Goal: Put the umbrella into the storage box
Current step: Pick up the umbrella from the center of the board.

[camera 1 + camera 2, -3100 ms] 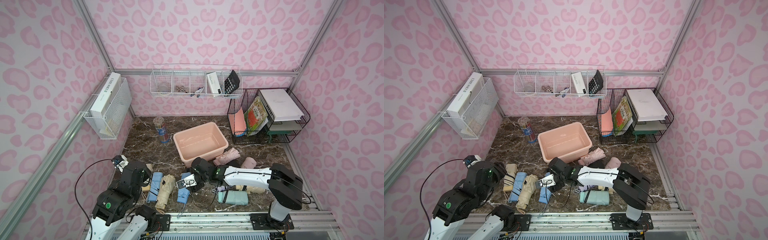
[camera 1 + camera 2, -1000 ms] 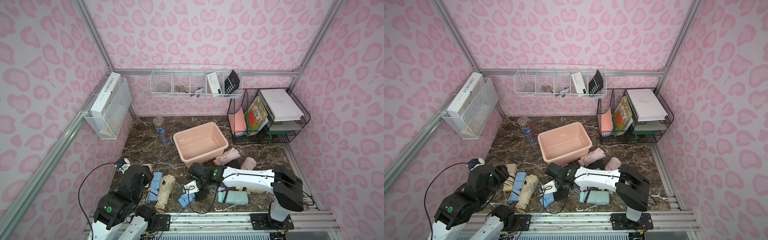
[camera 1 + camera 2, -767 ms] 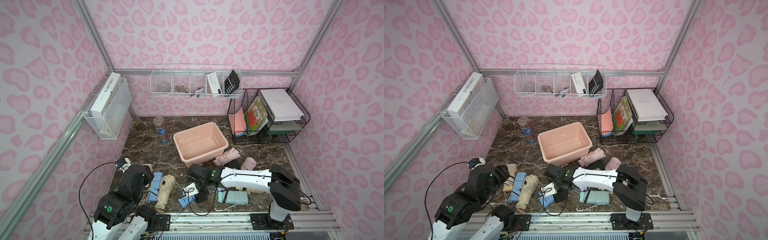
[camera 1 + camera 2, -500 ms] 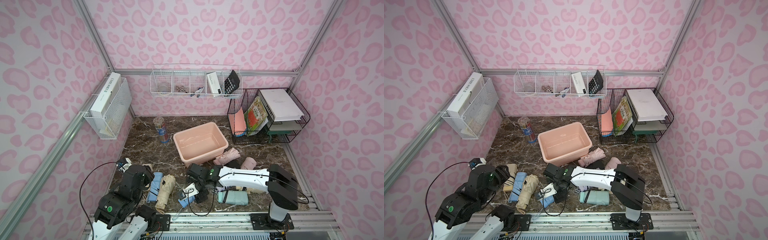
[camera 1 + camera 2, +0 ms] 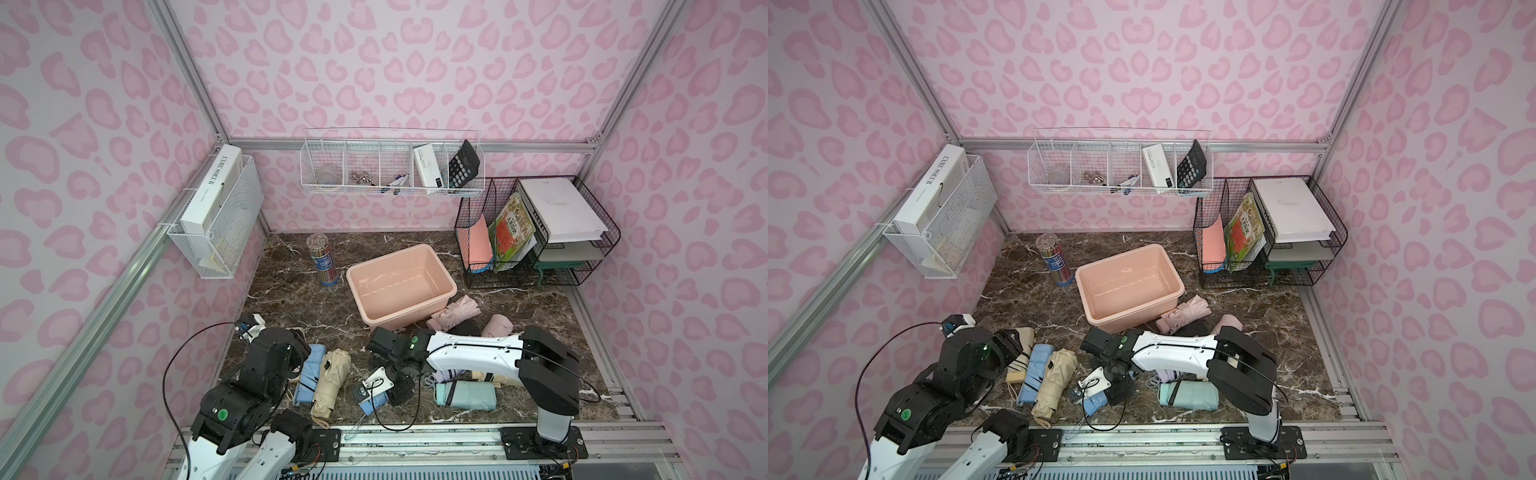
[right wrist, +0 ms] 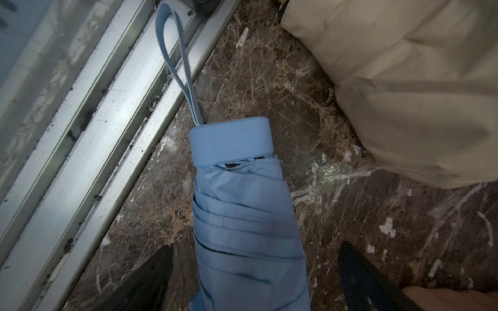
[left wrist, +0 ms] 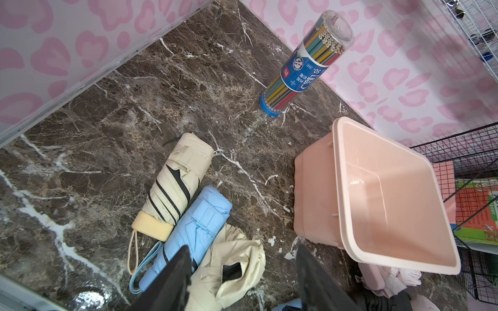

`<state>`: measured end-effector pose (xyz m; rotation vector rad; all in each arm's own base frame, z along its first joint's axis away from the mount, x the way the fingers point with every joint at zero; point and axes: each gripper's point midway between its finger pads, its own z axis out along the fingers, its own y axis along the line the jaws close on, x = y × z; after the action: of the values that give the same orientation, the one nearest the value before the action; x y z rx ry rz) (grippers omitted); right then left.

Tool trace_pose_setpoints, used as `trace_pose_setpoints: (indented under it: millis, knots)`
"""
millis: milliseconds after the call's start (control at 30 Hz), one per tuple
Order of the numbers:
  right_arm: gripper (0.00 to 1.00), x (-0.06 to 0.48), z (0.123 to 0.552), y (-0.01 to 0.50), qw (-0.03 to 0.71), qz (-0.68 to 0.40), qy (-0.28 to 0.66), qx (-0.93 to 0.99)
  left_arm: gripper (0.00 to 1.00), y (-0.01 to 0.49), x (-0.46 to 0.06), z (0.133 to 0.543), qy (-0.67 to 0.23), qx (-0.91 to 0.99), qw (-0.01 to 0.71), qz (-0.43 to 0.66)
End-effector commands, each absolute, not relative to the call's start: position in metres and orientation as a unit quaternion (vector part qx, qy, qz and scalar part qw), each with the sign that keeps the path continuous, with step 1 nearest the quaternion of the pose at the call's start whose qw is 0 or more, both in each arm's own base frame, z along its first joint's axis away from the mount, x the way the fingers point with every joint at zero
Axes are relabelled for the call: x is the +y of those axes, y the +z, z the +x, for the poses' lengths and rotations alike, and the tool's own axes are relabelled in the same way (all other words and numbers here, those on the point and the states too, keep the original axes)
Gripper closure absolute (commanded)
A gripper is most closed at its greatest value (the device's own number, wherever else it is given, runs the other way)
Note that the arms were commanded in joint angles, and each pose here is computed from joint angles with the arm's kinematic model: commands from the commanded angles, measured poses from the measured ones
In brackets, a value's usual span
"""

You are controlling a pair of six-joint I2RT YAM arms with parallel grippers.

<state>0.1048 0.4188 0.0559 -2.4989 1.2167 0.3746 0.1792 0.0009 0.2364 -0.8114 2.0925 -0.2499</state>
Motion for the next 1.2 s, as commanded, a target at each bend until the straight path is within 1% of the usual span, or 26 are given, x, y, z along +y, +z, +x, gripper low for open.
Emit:
trace_pose_setpoints:
  millis: [0, 167, 433, 867, 1167]
  knots:
    - [0.14, 0.415, 0.106, 0.050, 0.154, -0.883, 0.123, 0.426, 0.38, 0.238, 0.001, 0.180, -0.101, 0.835, 0.432, -0.325]
    - [0.16, 0.408, 0.103, 0.038, 0.129, -0.888, 0.117, 0.426, 0.38, 0.239, 0.002, 0.178, -0.100, 0.836, 0.432, -0.324]
    - [0.20, 0.408, 0.117, 0.029, 0.127, -0.885, 0.091, 0.439, 0.37, 0.239, 0.002, 0.178, -0.099, 0.836, 0.433, -0.323]
    - [0.35, 0.400, 0.121, 0.012, 0.110, -0.881, 0.074, 0.455, 0.37, 0.239, 0.003, 0.180, -0.096, 0.835, 0.435, -0.322]
    - [0.49, 0.400, 0.119, 0.016, 0.113, -0.878, 0.081, 0.457, 0.37, 0.239, 0.002, 0.181, -0.097, 0.835, 0.435, -0.322]
